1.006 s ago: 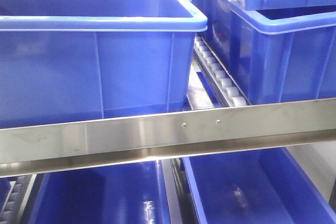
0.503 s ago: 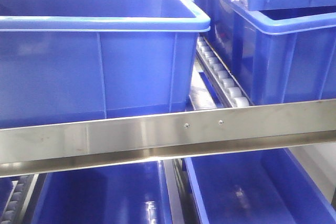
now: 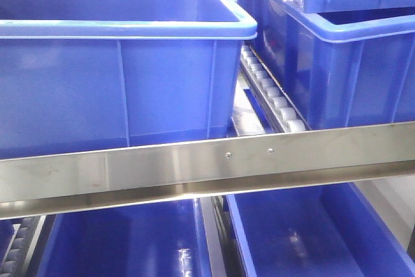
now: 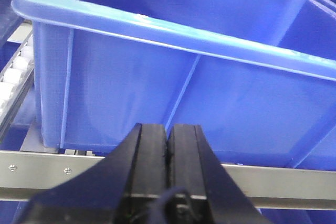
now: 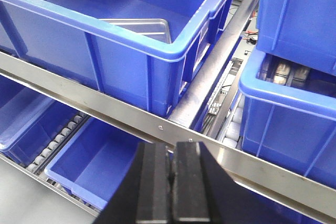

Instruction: Grab silver tray and place in blue box

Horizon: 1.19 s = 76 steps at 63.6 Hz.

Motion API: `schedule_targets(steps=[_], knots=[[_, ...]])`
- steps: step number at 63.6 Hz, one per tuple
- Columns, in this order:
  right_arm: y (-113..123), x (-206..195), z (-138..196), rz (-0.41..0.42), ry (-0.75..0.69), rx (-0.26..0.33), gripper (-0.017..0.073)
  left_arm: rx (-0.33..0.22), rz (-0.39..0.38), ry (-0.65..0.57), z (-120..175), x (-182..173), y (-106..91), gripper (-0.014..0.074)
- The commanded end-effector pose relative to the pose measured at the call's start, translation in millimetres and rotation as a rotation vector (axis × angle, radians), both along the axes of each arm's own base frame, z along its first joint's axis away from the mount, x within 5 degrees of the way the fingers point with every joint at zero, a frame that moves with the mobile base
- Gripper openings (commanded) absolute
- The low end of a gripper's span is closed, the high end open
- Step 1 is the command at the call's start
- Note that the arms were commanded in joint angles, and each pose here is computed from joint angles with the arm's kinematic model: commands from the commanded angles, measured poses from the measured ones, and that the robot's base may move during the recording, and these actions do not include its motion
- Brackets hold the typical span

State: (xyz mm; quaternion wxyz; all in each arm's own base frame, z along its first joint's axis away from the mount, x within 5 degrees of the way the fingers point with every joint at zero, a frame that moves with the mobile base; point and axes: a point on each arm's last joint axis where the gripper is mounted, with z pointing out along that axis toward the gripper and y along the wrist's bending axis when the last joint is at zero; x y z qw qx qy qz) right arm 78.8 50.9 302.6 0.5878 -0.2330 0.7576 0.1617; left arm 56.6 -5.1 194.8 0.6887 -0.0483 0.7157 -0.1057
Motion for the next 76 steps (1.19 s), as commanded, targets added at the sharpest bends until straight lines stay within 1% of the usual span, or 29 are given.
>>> schedule_targets(steps=[1,33,39,42,45,51,56,61,69,76], knots=[[2,0,17,0.021,-0.104,0.04,0.0057,-0.016,0.009,-0.113,10,-2,0.9,-0.0094],[2,0,17,0.023,-0.113,0.039,0.0057,-0.016,0.009,-0.113,10,-2,0.9,-0.0094],[0,1,17,-0.001,-0.123,0.051,0.0057,-0.016,0.009,-0.113,10,-2,0.9,-0.0094],[-3,3,14,-0.035,-0.132,0.054,0.0057,-0.016,0.009,-0.113,10,-2,0.9,-0.0094],[-7,4,8,-0.076,-0.14,0.074,0.0057,-0.016,0.009,-0.113,10,-2,0.9,-0.0094],[-19,2,-11,-0.195,-0.168,0.113,0.0057,-0.016,0.009,-0.113,10,-2,0.9,-0.0094],[-30,-3,-30,-0.298,-0.2,0.158,0.0057,-0.016,0.009,-0.113,10,-2,0.9,-0.0094],[-39,-10,-52,-0.396,-0.243,0.163,0.0057,-0.016,0.009,-0.113,10,-2,0.9,-0.0094],[-47,-21,-77,-0.495,-0.311,0.171,0.0057,-0.016,0.009,-0.113,10,-2,0.9,-0.0094],[-49,-25,-95,-0.538,-0.353,0.176,0.0057,-0.016,0.009,-0.113,10,-2,0.9,-0.0094]])
